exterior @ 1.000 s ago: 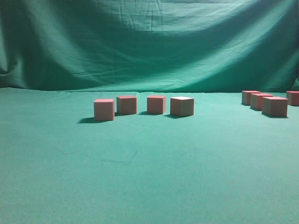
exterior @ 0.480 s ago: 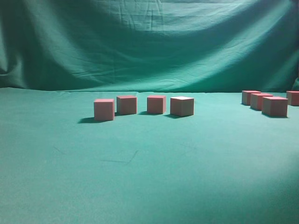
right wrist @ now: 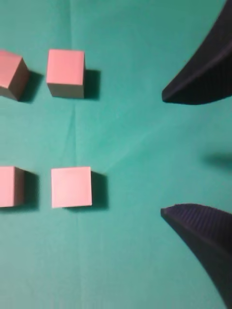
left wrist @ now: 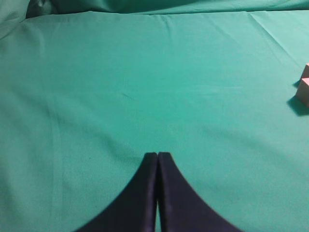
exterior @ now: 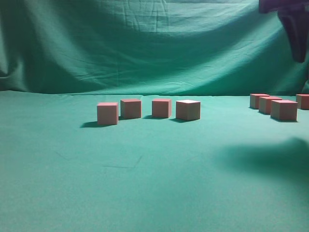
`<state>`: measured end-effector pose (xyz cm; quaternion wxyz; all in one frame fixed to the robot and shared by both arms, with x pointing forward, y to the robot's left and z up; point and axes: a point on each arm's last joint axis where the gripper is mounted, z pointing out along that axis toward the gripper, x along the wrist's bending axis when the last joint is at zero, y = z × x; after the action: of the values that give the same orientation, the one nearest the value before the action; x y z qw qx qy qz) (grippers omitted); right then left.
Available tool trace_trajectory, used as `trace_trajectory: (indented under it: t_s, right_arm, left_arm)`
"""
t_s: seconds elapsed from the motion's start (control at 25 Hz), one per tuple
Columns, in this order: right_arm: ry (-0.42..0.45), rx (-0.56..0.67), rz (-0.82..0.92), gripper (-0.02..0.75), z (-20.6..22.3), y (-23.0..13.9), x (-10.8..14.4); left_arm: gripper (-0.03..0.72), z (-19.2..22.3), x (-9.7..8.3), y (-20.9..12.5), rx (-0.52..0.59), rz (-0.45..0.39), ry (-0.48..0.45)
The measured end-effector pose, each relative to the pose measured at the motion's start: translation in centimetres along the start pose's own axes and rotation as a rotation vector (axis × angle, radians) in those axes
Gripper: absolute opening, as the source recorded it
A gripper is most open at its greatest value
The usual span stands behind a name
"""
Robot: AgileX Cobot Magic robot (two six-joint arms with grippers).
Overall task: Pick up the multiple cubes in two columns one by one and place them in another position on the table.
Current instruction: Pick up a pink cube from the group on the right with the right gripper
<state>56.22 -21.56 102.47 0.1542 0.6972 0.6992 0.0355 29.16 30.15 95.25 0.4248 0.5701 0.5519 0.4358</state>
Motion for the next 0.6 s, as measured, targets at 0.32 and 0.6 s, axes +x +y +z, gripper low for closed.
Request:
trace_trajectory:
  t_s: [0.32,0.6]
  right_arm:
    - [0.050,-0.006,0.025,0.494,3.0,1.1,0.8]
    - [0.081,-0.067,0.066,0.503,5.4,2.5,0.1]
  left_arm:
    - [0.000,0.0,0.0,0.0,0.000,0.000,0.000]
    - [0.000,0.0,0.0,0.0,0.000,0.000,0.000]
